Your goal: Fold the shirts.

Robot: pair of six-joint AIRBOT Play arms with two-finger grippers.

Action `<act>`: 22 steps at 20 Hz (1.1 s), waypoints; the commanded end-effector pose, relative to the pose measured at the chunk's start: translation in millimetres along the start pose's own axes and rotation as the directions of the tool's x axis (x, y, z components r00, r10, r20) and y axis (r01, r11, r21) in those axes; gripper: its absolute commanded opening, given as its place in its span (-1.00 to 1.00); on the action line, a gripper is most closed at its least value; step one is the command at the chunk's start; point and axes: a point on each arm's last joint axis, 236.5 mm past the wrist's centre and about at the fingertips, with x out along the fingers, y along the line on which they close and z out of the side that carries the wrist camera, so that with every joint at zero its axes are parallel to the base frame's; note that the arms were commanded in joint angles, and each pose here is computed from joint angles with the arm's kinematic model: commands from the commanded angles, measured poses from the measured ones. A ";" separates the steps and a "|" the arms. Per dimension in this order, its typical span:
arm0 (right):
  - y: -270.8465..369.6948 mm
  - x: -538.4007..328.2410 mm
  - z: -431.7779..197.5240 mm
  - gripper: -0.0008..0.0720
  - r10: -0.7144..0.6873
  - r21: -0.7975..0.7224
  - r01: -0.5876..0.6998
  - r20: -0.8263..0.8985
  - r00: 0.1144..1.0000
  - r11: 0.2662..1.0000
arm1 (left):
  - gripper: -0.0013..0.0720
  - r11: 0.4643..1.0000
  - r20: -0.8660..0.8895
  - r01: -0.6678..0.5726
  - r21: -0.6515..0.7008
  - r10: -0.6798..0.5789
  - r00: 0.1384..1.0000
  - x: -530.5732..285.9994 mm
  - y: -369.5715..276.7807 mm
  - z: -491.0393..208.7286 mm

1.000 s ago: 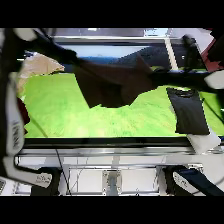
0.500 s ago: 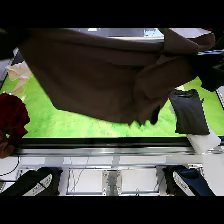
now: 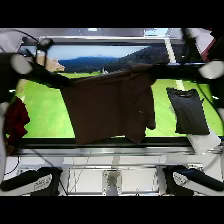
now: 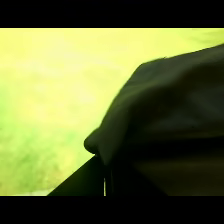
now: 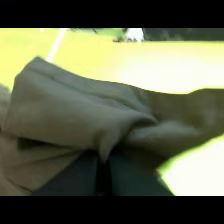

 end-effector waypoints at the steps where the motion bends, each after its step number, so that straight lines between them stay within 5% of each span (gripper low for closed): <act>1: -50.8 87.0 -5.4 0.48 -0.024 0.222 0.010 0.060 0.998 0.975 | -0.93 0.995 0.028 -0.048 -0.091 0.050 0.998 95.3 10.3 13.2; 3: -74.7 99.9 8.9 0.59 -0.083 0.276 0.040 0.144 0.986 0.960 | -0.88 0.989 0.127 -0.034 -0.141 0.052 0.991 118.3 10.2 39.0; 6: -99.9 87.2 23.9 0.58 -0.145 0.245 0.098 0.185 0.972 0.965 | 0.43 0.985 0.333 -0.020 -0.173 0.077 0.940 98.2 17.0 94.9; 10: -128.9 61.9 -49.8 0.58 -0.160 0.099 0.180 -0.184 0.970 0.979 | 0.45 0.976 0.321 -0.177 -0.127 0.209 0.924 23.0 51.8 123.7; 14: -105.3 15.1 -172.8 0.58 -0.025 0.071 0.095 -0.657 0.754 0.993 | 0.42 0.941 0.309 -0.315 -0.122 0.338 0.889 -68.7 93.7 105.5; 22: -51.9 0.4 -262.7 0.57 0.110 0.110 -0.033 -0.832 0.543 0.993 | 0.42 0.877 0.119 -0.256 -0.406 0.328 0.937 -77.6 94.6 -94.8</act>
